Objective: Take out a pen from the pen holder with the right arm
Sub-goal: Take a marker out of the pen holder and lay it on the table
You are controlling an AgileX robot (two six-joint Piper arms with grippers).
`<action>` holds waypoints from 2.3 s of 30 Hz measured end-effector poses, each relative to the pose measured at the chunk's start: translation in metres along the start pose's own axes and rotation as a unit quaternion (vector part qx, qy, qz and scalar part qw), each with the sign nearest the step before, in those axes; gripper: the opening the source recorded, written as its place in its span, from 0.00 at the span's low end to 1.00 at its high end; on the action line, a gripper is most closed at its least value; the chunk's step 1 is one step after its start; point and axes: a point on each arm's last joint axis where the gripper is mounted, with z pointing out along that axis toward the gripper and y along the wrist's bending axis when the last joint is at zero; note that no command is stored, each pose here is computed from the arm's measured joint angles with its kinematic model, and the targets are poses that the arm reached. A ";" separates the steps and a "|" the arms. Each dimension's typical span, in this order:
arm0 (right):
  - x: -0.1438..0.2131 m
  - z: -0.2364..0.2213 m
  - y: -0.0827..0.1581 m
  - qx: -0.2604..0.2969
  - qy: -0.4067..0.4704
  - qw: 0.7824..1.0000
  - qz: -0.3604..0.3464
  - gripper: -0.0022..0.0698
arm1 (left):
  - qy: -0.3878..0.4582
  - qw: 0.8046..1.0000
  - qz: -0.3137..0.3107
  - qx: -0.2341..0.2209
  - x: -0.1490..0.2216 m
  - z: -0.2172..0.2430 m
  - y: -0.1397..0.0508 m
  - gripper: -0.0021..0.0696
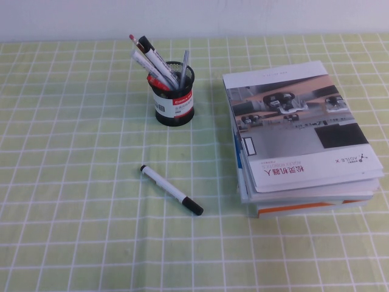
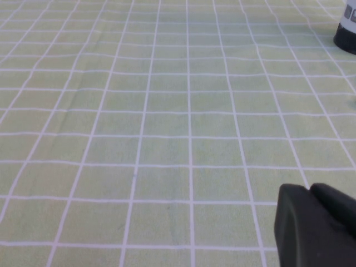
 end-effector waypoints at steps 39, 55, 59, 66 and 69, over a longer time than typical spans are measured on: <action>-0.074 0.242 0.183 -0.133 -0.079 0.906 -0.395 0.46 | 0.000 1.000 0.000 0.000 0.000 0.000 0.000 0.02; -0.080 0.278 0.227 -0.142 -0.141 0.856 -0.476 0.46 | 0.000 1.000 0.000 0.000 0.000 0.000 0.000 0.02; -0.085 0.289 0.235 -0.143 -0.153 0.855 -0.474 0.46 | 0.000 1.000 0.000 0.000 0.000 0.000 0.000 0.02; -0.080 0.306 0.236 -0.142 -0.151 0.856 -0.473 0.46 | 0.000 1.000 0.000 0.000 0.000 0.000 0.000 0.02; -0.079 0.309 0.236 -0.137 -0.157 0.857 -0.472 0.46 | 0.000 1.000 0.000 0.000 0.000 0.000 0.000 0.02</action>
